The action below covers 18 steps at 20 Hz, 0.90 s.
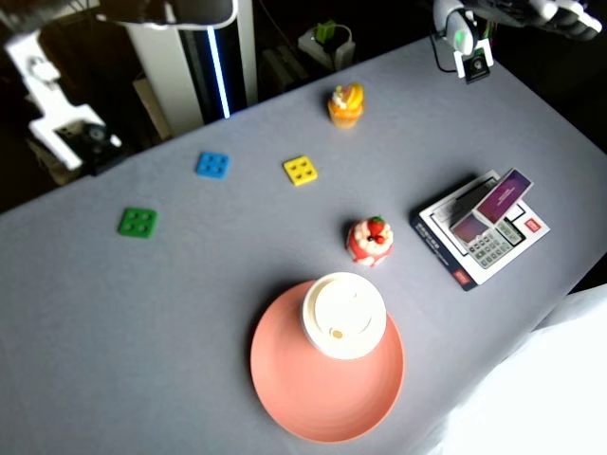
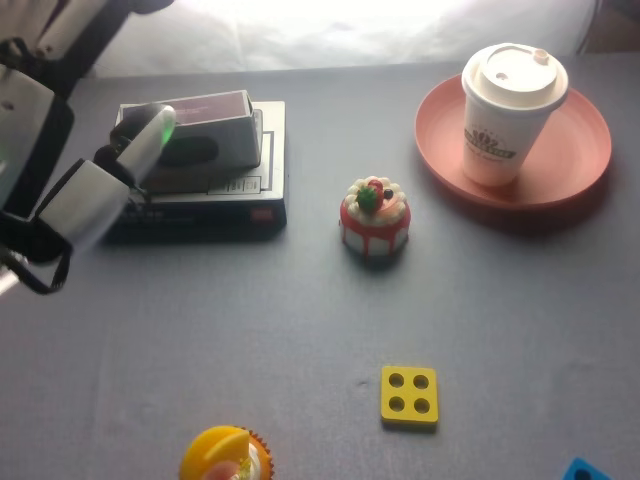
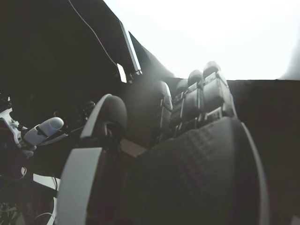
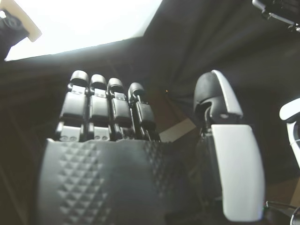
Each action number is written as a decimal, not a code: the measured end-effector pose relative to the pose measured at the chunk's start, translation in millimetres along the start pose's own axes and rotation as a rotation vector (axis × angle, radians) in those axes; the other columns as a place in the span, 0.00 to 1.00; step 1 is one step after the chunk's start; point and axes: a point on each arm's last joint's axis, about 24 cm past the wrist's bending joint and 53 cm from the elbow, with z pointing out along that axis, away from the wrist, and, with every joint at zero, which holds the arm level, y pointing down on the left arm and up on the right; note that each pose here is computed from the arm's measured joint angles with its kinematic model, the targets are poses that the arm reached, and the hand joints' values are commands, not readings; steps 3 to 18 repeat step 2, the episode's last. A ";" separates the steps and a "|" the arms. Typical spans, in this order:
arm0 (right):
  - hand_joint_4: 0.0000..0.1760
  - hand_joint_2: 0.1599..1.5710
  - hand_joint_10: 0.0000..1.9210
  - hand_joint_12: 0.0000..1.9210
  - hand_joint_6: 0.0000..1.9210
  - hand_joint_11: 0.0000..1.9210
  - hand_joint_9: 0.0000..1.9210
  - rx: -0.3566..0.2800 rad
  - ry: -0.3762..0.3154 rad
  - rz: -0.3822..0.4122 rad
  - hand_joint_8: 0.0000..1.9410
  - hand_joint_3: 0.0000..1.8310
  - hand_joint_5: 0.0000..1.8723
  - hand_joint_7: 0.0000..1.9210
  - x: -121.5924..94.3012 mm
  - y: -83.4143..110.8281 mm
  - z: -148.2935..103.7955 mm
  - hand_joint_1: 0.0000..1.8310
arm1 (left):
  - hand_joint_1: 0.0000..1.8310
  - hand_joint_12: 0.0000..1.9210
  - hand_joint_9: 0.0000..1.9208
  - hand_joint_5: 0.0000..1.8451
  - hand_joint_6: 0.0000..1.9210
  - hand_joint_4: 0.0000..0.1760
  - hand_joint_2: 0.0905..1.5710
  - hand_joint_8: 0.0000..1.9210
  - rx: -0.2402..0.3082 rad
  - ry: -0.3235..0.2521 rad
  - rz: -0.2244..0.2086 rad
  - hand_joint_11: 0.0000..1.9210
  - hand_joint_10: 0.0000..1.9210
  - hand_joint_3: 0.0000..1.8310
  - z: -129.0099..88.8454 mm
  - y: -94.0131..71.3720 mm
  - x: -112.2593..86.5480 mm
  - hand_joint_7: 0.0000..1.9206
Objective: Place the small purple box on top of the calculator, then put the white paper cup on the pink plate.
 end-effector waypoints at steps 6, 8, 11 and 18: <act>0.56 0.89 0.02 0.25 0.05 0.00 0.17 -0.009 0.002 -0.018 0.01 0.00 0.18 0.19 -0.9 3.3 0.4 0.18 | 0.39 0.14 0.08 0.22 0.96 0.22 0.93 0.06 0.039 -0.017 0.043 0.00 0.08 0.00 6.0 -11.0 -12.1 0.16; 0.56 0.89 0.02 0.25 0.05 0.00 0.17 -0.009 0.002 -0.018 0.01 0.00 0.18 0.19 -0.9 3.3 0.4 0.18 | 0.39 0.14 0.08 0.22 0.96 0.22 0.93 0.06 0.039 -0.017 0.043 0.00 0.08 0.00 6.0 -11.0 -12.1 0.16; 0.56 0.89 0.02 0.25 0.05 0.00 0.17 -0.009 0.002 -0.018 0.01 0.00 0.18 0.19 -0.9 3.3 0.4 0.18 | 0.39 0.14 0.08 0.22 0.96 0.22 0.93 0.06 0.039 -0.017 0.043 0.00 0.08 0.00 6.0 -11.0 -12.1 0.16; 0.56 0.89 0.02 0.25 0.05 0.00 0.17 -0.009 0.002 -0.018 0.01 0.00 0.18 0.19 -0.9 3.3 0.4 0.18 | 0.39 0.14 0.08 0.22 0.96 0.22 0.93 0.06 0.039 -0.017 0.043 0.00 0.08 0.00 6.0 -11.0 -12.1 0.16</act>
